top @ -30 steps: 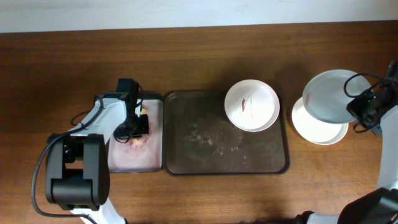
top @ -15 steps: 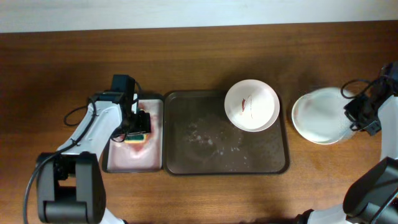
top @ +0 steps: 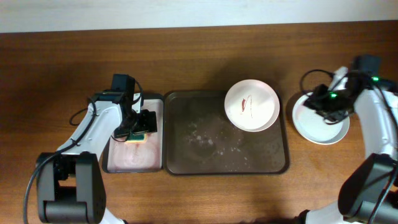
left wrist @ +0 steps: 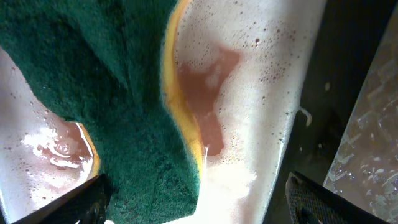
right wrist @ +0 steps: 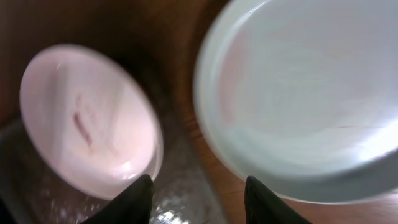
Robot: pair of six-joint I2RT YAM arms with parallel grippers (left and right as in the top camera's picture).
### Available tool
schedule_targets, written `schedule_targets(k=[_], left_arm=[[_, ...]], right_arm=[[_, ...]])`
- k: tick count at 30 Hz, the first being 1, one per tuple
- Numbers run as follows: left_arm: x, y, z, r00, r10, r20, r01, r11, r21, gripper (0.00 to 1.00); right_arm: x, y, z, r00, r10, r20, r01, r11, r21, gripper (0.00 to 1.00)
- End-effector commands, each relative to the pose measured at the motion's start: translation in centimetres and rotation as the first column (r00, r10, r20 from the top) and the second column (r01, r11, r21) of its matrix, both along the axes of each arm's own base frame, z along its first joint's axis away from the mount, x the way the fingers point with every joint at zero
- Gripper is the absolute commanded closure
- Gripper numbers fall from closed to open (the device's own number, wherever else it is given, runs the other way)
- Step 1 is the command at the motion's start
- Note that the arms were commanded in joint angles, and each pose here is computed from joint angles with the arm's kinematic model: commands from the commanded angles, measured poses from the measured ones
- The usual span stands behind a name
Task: Clean dirty plates on tray and stack at the side
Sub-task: 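Move the right gripper back and grip the last white plate's rim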
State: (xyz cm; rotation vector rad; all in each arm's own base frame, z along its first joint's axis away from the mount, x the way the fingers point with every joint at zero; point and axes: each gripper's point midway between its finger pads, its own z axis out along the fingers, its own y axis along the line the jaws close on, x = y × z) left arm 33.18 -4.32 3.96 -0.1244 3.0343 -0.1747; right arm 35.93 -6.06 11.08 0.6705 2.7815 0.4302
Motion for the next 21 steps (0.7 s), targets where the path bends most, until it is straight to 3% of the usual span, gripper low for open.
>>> schedule_targets(k=[1, 8, 11, 16, 19, 21], left_arm=[[0.5, -0.3, 0.8, 1.000, 0.001, 0.032, 0.000, 1.000, -0.020, 0.10], [0.5, -0.3, 0.8, 1.000, 0.001, 0.031, 0.000, 1.000, -0.020, 0.10], [0.5, -0.3, 0.8, 1.000, 0.001, 0.031, 0.000, 1.000, -0.020, 0.09], [0.5, -0.3, 0.8, 1.000, 0.001, 0.031, 0.000, 1.000, -0.020, 0.09], [0.5, -0.3, 0.8, 1.000, 0.001, 0.031, 0.000, 1.000, -0.020, 0.10], [0.5, -0.3, 0.8, 0.999, 0.001, 0.032, 0.000, 1.000, -0.020, 0.10]], right_arm=[[-0.3, 3.7, -2.6, 0.990, 0.131, -0.043, -0.131, 0.991, 0.006, 0.51], [-0.2, 6.7, -7.2, 0.976, 0.156, -0.151, -0.167, 0.984, -0.065, 0.53], [0.3, 7.4, -8.7, 0.975, 0.149, -0.166, -0.161, 0.985, -0.058, 0.62], [0.6, 7.5, -11.2, 0.970, 0.138, -0.201, -0.153, 0.987, -0.056, 0.71], [0.2, 7.7, -11.6, 0.965, 0.144, -0.221, -0.159, 0.986, -0.051, 0.87], [-0.4, 8.7, -11.5, 0.957, 0.165, -0.238, -0.173, 0.985, -0.014, 0.91]])
